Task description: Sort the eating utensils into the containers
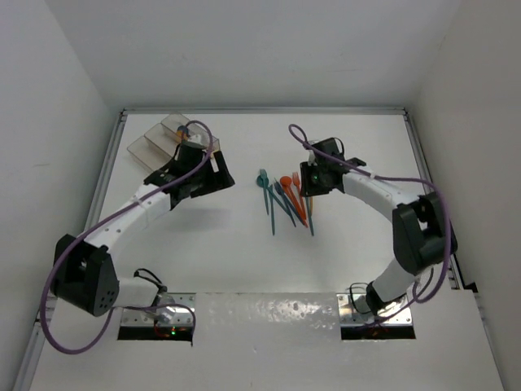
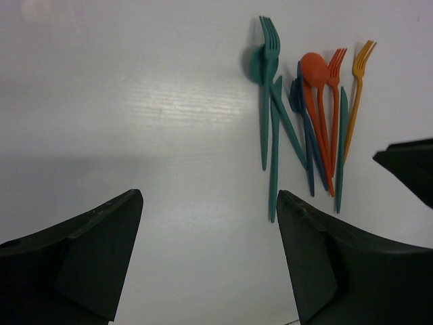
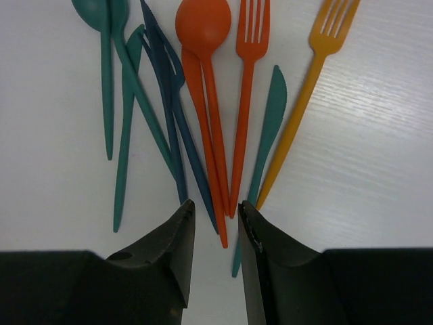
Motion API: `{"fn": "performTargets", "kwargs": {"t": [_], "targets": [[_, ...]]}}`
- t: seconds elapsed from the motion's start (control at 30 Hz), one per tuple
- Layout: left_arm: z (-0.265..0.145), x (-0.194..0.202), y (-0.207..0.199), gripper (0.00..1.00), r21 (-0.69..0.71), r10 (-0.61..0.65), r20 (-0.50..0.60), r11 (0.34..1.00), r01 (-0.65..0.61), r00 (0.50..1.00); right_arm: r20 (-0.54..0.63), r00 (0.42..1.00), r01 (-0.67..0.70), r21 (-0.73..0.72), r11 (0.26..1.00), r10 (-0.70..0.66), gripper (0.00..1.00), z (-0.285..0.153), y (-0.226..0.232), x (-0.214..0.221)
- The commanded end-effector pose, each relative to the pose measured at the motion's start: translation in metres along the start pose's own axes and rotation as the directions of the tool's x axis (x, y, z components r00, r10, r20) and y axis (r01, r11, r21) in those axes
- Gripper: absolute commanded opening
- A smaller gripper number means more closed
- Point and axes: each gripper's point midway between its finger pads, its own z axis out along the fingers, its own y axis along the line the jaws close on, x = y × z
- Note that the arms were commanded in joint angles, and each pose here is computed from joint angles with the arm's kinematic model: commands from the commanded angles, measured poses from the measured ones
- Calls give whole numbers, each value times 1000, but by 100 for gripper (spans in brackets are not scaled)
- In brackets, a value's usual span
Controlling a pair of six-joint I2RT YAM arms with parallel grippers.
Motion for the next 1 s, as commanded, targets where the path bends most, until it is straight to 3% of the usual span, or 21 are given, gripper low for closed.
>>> {"fn": "performTargets", "kwargs": {"t": [0.0, 0.37, 0.83, 0.97], "targets": [[-24, -3, -5, 79, 54, 10, 41, 998, -13, 999, 51, 998, 47, -6, 999, -47, 33, 13, 10, -28], [-33, 16, 11, 80, 25, 7, 18, 1000, -7, 1000, -41, 995, 88, 9, 996, -88, 22, 59, 12, -23], [-35, 25, 15, 80, 20, 7, -4, 1000, -7, 1000, -140, 983, 132, 66, 989, -122, 23, 93, 1, 0], [-36, 26, 15, 80, 24, 2, -5, 1000, -2, 1000, -160, 979, 143, 85, 986, -128, 12, 97, -5, 9]]}}
